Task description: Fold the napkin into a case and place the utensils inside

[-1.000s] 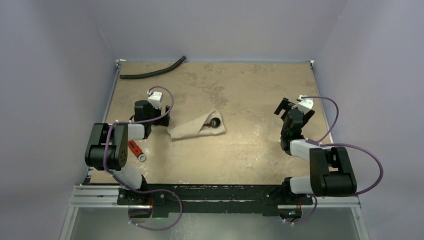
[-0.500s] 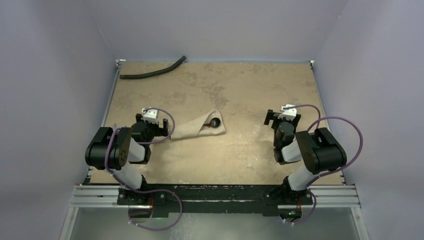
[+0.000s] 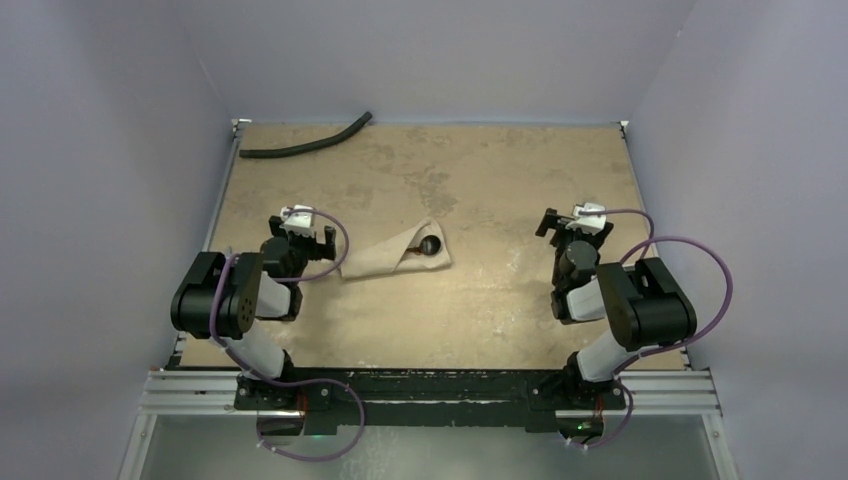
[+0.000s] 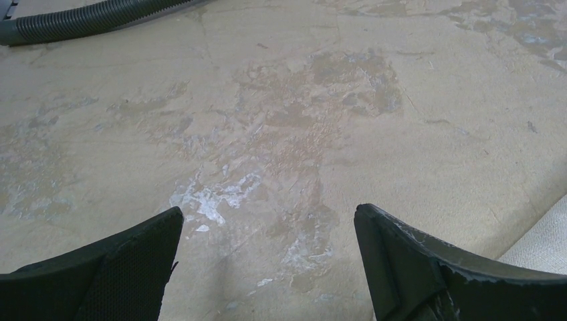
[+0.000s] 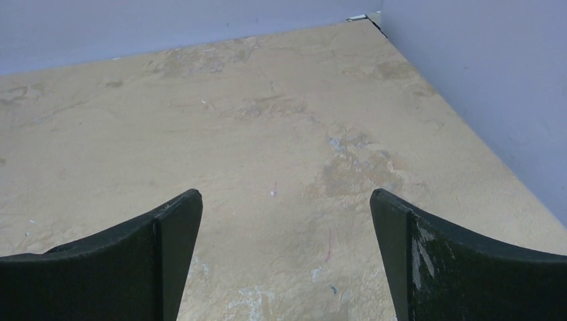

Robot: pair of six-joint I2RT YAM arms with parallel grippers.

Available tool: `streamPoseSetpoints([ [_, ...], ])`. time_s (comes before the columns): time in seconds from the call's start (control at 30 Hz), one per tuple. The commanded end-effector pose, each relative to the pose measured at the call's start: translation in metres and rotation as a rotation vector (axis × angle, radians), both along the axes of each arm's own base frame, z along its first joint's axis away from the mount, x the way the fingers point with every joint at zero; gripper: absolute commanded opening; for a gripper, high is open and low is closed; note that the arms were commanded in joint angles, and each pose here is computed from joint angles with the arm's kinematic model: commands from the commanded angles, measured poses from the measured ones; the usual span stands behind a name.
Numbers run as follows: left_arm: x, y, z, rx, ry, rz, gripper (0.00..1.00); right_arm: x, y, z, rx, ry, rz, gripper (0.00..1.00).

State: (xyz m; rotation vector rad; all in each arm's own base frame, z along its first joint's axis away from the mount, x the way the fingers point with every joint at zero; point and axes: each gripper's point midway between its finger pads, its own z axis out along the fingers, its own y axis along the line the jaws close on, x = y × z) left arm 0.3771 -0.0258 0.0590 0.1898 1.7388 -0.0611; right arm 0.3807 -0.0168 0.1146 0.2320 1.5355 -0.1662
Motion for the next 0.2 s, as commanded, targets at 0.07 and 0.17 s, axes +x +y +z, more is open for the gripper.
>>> streamPoseSetpoints([
  [0.07,0.0096,0.0006,0.0172,-0.011,-0.061,-0.003,0.99,0.0033,-0.0036,0.0357,0.013,-0.135,-0.02,0.99],
  [0.17,0.0088,0.0004,0.018,-0.011,-0.064,-0.004,0.99,0.0034,-0.003,0.0355,0.012,-0.134,-0.018,0.99],
])
